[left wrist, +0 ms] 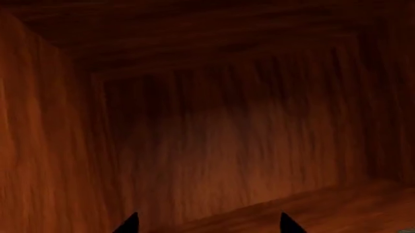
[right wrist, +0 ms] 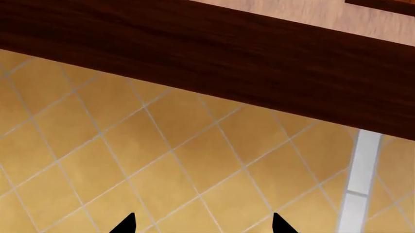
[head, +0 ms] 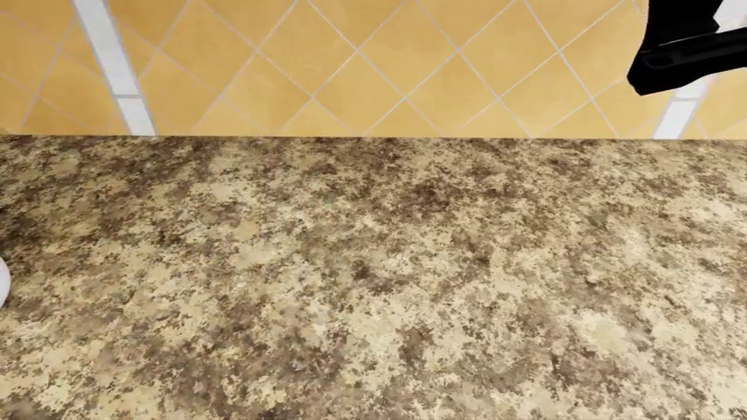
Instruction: Pick the lime, squash from the counter and place them in the cabinet. Then close the cabinet.
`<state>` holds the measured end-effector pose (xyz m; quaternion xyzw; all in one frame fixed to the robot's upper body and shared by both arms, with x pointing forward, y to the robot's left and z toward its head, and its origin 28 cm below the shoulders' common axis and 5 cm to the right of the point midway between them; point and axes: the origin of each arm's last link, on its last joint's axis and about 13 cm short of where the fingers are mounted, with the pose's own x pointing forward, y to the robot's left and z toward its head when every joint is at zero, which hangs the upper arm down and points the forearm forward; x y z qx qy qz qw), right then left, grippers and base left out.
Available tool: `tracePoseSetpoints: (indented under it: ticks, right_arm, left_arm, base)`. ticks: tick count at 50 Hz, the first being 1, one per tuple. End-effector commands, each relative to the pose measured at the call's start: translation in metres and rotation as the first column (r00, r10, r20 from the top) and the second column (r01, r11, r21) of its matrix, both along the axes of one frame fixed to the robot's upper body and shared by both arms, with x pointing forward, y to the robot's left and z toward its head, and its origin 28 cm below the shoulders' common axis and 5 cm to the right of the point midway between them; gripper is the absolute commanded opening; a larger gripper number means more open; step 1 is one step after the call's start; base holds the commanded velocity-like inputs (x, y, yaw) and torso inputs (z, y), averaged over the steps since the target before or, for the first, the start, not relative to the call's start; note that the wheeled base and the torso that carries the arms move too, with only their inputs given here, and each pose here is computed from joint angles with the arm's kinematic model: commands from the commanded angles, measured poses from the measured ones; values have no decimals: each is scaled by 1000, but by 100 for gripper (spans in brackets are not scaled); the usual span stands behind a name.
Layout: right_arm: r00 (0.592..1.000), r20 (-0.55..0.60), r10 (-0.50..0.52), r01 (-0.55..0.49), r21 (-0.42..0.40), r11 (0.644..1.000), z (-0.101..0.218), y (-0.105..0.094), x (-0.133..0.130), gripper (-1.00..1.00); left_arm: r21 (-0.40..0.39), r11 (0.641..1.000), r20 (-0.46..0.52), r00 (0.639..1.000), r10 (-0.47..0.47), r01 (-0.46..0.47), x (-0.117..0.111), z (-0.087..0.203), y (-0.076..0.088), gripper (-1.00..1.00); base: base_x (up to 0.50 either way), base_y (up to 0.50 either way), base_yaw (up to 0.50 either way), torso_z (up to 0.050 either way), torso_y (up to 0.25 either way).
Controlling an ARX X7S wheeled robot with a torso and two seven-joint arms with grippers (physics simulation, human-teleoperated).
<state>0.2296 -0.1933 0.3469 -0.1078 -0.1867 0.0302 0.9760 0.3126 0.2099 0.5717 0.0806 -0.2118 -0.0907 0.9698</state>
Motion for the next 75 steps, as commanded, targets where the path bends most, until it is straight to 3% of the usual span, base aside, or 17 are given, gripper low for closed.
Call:
tracePoseSetpoints:
  ticks: [1, 25, 52, 60, 75]
  right_arm:
    - [1000, 1, -1, 1, 0, 1000, 0, 0, 0, 100]
    - [1000, 3, 3, -3, -6, 1000, 2, 1, -1, 100]
    - [1000, 18, 3, -3, -12, 1000, 7, 2, 0, 100]
    - [1000, 22, 3, -2, -11, 1000, 7, 2, 0, 100]
    - [1000, 25, 5, -5, -13, 1000, 8, 3, 1, 100]
  left_arm:
    - [19, 1000, -22, 1000, -4, 4, 1, -2, -2, 100]
    - [-34, 999, 245, 970, -11, 20, -13, 8, 8, 100]
    - [-93, 993, 404, 914, -33, 76, -45, -50, 26, 100]
    - [-64, 981, 438, 888, -138, 184, -53, -73, 27, 100]
    - [-81, 960, 512, 838, -192, 270, -67, -106, 35, 100]
  base:
    - [0, 0, 0, 0, 0]
    - [0, 0, 0, 0, 0]
    - [0, 0, 0, 0, 0]
    - [0, 0, 0, 0, 0]
    - [0, 0, 0, 0, 0]
